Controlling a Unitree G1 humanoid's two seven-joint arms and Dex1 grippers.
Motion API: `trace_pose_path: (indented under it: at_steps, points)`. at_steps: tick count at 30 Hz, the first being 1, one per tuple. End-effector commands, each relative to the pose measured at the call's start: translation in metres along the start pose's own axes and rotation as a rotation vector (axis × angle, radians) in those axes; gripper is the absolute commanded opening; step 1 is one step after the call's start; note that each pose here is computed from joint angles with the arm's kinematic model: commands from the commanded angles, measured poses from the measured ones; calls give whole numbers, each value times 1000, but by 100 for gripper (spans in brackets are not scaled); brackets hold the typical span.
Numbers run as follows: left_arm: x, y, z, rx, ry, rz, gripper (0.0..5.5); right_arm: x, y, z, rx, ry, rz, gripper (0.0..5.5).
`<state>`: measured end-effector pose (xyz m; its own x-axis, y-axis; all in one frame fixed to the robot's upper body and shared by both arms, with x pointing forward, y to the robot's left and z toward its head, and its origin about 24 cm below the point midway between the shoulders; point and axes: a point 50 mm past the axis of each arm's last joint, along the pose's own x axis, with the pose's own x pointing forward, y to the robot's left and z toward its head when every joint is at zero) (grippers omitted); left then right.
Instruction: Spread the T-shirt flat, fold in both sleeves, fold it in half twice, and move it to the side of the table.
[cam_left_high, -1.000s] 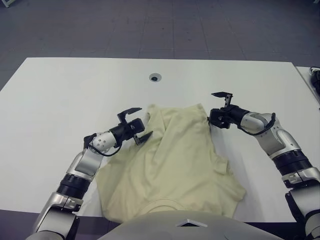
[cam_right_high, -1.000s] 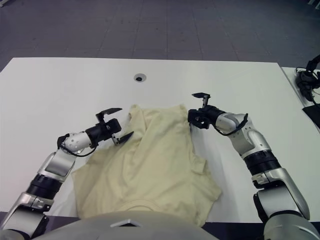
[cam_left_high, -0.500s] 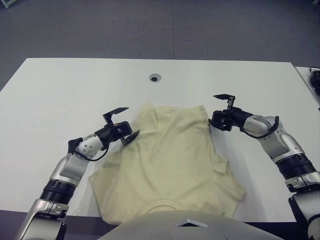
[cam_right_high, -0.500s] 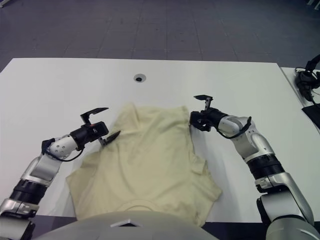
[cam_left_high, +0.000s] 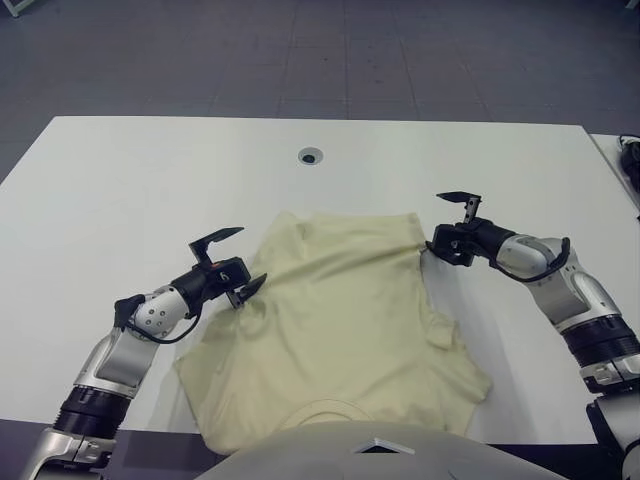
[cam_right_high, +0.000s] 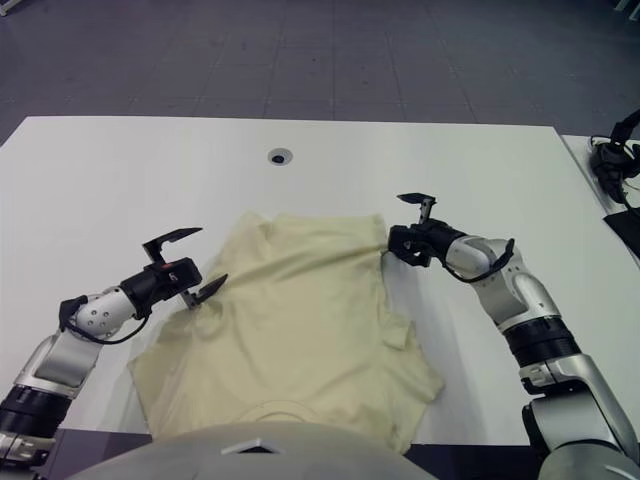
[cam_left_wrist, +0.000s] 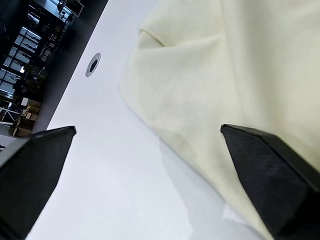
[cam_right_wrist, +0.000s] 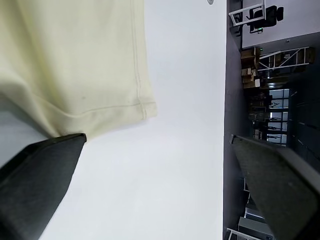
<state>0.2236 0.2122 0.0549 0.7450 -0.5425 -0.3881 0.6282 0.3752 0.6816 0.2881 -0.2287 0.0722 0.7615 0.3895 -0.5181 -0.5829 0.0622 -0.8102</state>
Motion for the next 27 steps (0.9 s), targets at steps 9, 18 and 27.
trace_pose_path:
  at_steps: [9,18,27]
  points:
    - [-7,30,24,-78,-96,43,540,-17,-11,7,96,-28,5,538]
    - [12,54,37,-69,-153,58,540,-8,-37,9,64,-7,-83,538]
    - [64,67,40,-32,-137,75,540,15,-42,24,48,-63,-84,538]
